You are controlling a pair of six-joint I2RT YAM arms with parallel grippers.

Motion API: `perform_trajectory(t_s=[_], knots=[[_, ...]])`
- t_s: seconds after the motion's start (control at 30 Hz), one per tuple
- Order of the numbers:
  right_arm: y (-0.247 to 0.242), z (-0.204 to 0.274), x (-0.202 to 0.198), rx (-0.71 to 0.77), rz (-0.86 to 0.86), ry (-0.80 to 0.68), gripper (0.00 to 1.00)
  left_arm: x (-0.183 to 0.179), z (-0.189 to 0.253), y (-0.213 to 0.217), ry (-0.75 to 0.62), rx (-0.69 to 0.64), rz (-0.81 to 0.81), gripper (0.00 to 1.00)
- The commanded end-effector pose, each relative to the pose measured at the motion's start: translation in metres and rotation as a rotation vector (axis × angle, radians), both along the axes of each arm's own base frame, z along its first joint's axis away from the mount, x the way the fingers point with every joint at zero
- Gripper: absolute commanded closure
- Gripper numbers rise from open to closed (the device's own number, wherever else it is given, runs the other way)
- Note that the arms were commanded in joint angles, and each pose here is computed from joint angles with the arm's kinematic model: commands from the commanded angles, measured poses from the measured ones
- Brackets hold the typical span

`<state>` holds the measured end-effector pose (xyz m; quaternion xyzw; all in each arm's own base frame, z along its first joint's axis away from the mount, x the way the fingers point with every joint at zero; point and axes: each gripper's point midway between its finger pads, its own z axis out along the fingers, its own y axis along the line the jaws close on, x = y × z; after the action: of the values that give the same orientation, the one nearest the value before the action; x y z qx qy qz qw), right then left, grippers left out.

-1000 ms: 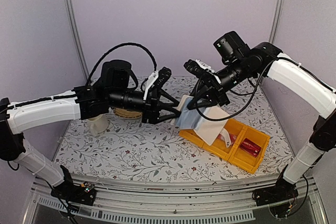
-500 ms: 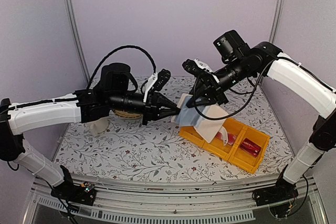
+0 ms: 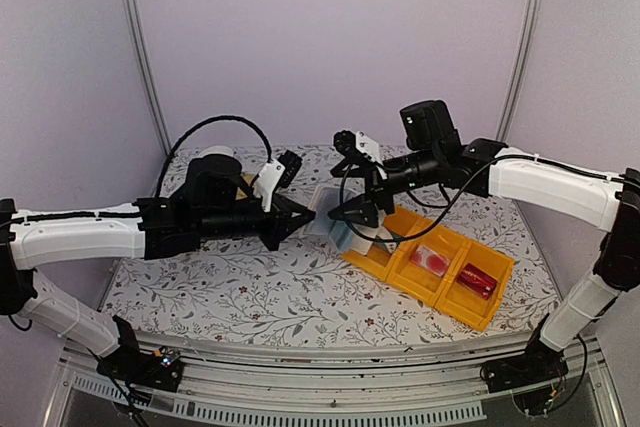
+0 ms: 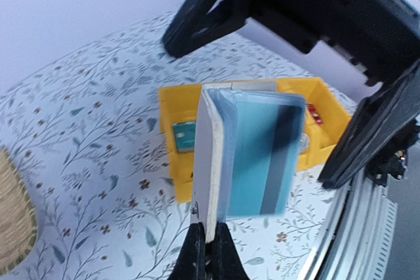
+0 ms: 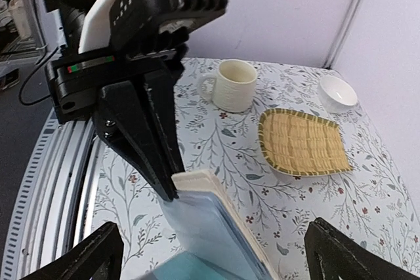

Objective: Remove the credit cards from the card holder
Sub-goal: Pass from the right arm to the left, then unfold the card holder at the center of the board.

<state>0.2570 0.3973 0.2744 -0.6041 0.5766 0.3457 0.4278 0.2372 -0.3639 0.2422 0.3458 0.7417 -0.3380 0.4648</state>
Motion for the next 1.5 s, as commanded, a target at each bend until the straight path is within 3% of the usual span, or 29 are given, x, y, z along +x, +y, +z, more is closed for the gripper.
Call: perform_trajectory(t_s=[0.0, 0.1, 0.3, 0.43, 0.6, 0.7, 0.8, 0.9, 1.23, 1.47], knots=[[-0.006, 0.031, 0.050, 0.176, -0.246, -0.037, 0.01, 0.036, -0.026, 0.052, 0.030, 0.133, 0.351, 1.00], [-0.011, 0.030, 0.064, 0.207, -0.333, 0.010, 0.01, 0.039, -0.039, 0.065, 0.048, 0.195, 0.409, 1.00], [-0.004, 0.012, 0.067, 0.252, -0.362, 0.196, 0.01, 0.038, -0.072, 0.074, 0.177, 0.149, 0.426, 1.00], [0.007, -0.028, 0.066, 0.252, -0.413, 0.446, 0.10, 0.040, -0.103, 0.087, 0.262, 0.226, 0.498, 1.00], [0.025, -0.096, 0.066, 0.132, -0.509, 0.619, 0.18, 0.040, -0.123, 0.100, 0.331, 0.321, 0.560, 1.00], [0.053, -0.114, 0.053, 0.089, -0.435, 0.711, 0.24, 0.038, -0.130, 0.098, 0.367, 0.347, 0.544, 1.00], [0.072, -0.144, 0.042, 0.011, -0.401, 0.806, 0.36, 0.035, -0.143, 0.097, 0.425, 0.351, 0.521, 1.00], [0.081, -0.165, 0.044, -0.046, -0.426, 0.838, 0.47, 0.034, -0.156, 0.102, 0.483, 0.359, 0.527, 1.00], [0.092, -0.232, 0.035, -0.195, -0.453, 0.948, 0.64, 0.037, -0.163, 0.098, 0.589, 0.262, 0.482, 0.99], [0.088, -0.248, 0.034, -0.225, -0.474, 0.961, 0.66, 0.031, -0.163, 0.089, 0.613, 0.200, 0.416, 0.82]])
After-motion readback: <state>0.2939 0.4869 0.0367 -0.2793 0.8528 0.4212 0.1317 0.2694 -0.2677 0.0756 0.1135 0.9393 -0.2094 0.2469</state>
